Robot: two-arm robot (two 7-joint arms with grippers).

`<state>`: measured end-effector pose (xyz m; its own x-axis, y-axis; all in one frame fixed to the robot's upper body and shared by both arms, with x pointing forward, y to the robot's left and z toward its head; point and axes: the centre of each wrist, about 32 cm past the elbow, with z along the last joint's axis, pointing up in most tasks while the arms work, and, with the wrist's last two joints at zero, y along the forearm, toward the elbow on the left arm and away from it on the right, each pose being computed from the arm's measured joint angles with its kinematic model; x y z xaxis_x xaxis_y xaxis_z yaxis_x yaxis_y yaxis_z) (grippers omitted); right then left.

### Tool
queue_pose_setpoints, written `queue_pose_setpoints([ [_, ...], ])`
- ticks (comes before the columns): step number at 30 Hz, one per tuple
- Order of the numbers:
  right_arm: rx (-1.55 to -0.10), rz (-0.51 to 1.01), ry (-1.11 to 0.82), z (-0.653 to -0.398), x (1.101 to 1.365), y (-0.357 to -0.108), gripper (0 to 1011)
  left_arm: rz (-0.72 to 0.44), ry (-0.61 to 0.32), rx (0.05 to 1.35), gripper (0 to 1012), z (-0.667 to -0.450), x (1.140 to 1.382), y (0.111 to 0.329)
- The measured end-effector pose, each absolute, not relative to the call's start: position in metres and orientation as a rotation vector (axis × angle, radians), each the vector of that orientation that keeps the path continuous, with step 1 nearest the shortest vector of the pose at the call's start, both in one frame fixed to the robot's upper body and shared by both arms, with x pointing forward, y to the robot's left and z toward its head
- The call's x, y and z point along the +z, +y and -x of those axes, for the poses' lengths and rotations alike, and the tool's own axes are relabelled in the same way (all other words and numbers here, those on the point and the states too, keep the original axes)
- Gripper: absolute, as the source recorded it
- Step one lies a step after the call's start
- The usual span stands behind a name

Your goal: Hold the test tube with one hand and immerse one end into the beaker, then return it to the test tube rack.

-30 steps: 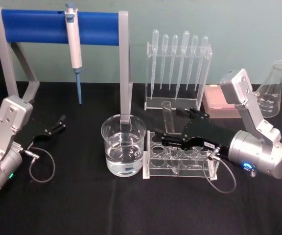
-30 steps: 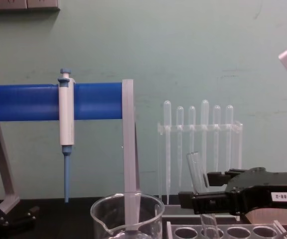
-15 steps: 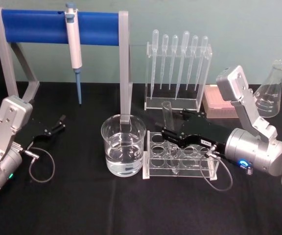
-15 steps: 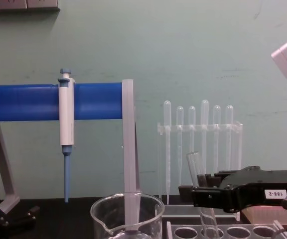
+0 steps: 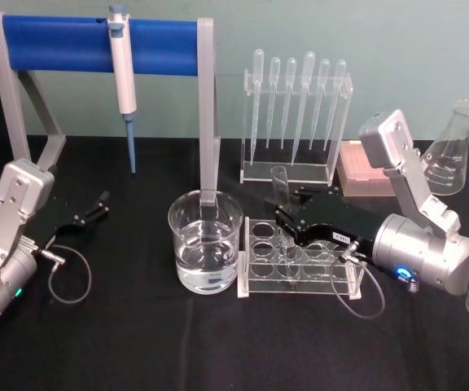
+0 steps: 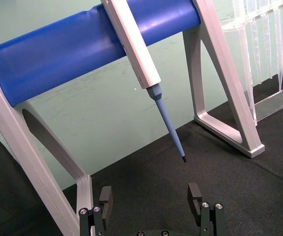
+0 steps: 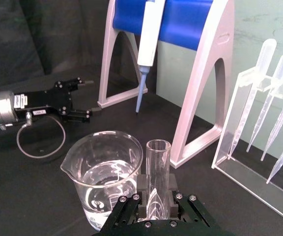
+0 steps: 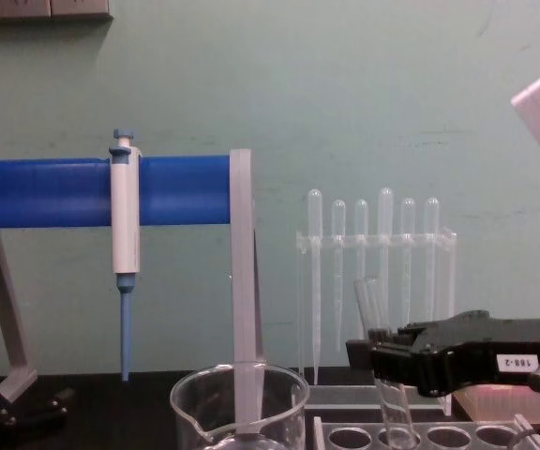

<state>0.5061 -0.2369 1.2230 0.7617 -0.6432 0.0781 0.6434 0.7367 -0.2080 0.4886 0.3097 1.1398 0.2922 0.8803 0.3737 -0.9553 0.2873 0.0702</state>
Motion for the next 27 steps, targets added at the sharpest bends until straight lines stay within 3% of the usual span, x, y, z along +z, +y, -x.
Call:
queue_pose_setpoints([
  [15,-0.727,0.075,-0.022,-0.486,1.242,-0.243,225,-0.304,-0.285,1.248,1000,-0.489,1.140,0.310],
  [27,-0.739,0.045,-0.051,-0.482,1.254,-0.244,225,-0.305,-0.285,1.248,1000,-0.489,1.140,0.310],
])
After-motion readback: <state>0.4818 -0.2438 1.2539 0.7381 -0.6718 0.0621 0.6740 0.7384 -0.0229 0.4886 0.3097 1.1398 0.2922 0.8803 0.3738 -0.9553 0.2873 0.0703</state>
